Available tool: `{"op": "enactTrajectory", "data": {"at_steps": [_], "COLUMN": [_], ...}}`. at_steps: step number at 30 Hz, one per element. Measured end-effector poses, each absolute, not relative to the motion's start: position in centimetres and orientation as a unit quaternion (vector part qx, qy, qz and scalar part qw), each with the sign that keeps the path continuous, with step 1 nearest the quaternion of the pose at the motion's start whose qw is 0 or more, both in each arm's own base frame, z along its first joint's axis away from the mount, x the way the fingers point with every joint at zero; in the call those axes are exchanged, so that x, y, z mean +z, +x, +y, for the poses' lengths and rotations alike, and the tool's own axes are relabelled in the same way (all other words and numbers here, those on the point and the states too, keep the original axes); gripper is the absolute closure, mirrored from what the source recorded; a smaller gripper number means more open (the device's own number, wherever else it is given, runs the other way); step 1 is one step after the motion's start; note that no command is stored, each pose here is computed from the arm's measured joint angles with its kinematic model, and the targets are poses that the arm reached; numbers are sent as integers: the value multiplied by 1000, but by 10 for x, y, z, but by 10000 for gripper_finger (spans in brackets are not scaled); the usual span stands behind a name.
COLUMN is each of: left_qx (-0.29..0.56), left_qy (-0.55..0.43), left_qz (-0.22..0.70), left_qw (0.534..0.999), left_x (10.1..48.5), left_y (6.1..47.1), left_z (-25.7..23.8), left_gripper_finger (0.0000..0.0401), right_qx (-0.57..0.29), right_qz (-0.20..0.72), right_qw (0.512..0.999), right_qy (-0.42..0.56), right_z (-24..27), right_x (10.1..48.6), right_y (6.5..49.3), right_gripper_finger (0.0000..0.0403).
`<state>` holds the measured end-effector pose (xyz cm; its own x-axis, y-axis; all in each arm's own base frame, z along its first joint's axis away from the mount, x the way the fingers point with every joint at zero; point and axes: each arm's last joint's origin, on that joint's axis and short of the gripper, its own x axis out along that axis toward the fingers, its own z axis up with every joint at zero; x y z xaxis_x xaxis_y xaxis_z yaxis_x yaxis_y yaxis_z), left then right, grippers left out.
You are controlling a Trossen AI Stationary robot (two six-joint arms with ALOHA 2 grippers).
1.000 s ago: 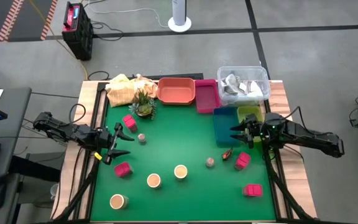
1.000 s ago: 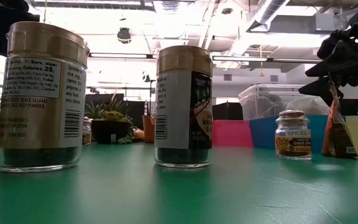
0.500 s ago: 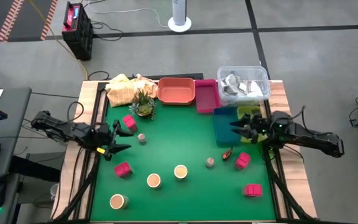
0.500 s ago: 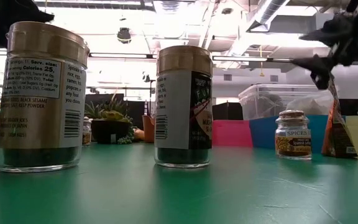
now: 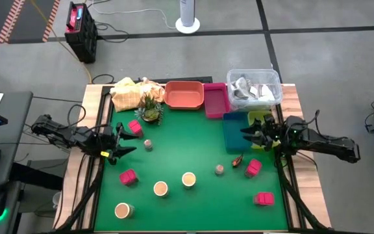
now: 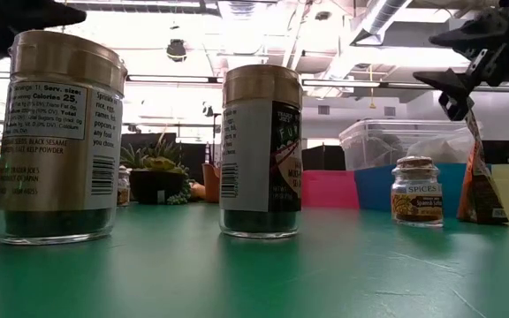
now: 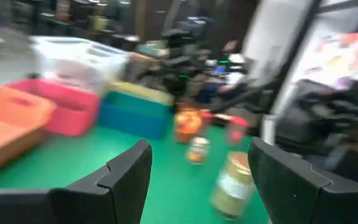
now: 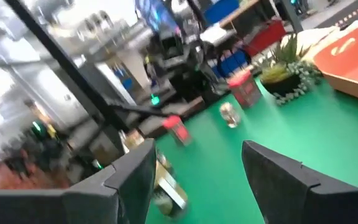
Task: Sort spices by type
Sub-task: Put the brown seasoning bottle into the blue bin
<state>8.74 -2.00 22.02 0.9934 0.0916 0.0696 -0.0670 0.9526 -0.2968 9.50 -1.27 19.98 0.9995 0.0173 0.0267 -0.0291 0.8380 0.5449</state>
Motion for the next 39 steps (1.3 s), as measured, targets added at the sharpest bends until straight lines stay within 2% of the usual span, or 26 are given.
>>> {"op": "enactTrajectory", "data": {"at_steps": [5,13,18,21,30,39], "left_qx": [142,180,153,123,118,118], "left_qy": [-109,-100,-86,-91,-96,-100], "left_qz": [-8,42,85,109,123,123], "left_qw": [984,978,981,982,981,980], "left_x": [237,259,269,273,275,275], "left_y": [88,105,118,124,133,133], "left_z": [-15,-16,-21,-25,-28,-28], "left_gripper_finger": [145,145,145,145,145,145], "right_qx": [1,-11,-36,-46,37,75], "right_qz": [41,141,236,294,471,568], "right_qw": [974,980,966,953,881,813], "right_qy": [222,138,101,60,-12,-103], "right_z": [-12,-16,-7,11,81,121], "right_x": [207,230,248,253,245,235], "right_y": [108,146,169,187,238,282], "right_gripper_finger": [138,138,138,138,138,130]}}
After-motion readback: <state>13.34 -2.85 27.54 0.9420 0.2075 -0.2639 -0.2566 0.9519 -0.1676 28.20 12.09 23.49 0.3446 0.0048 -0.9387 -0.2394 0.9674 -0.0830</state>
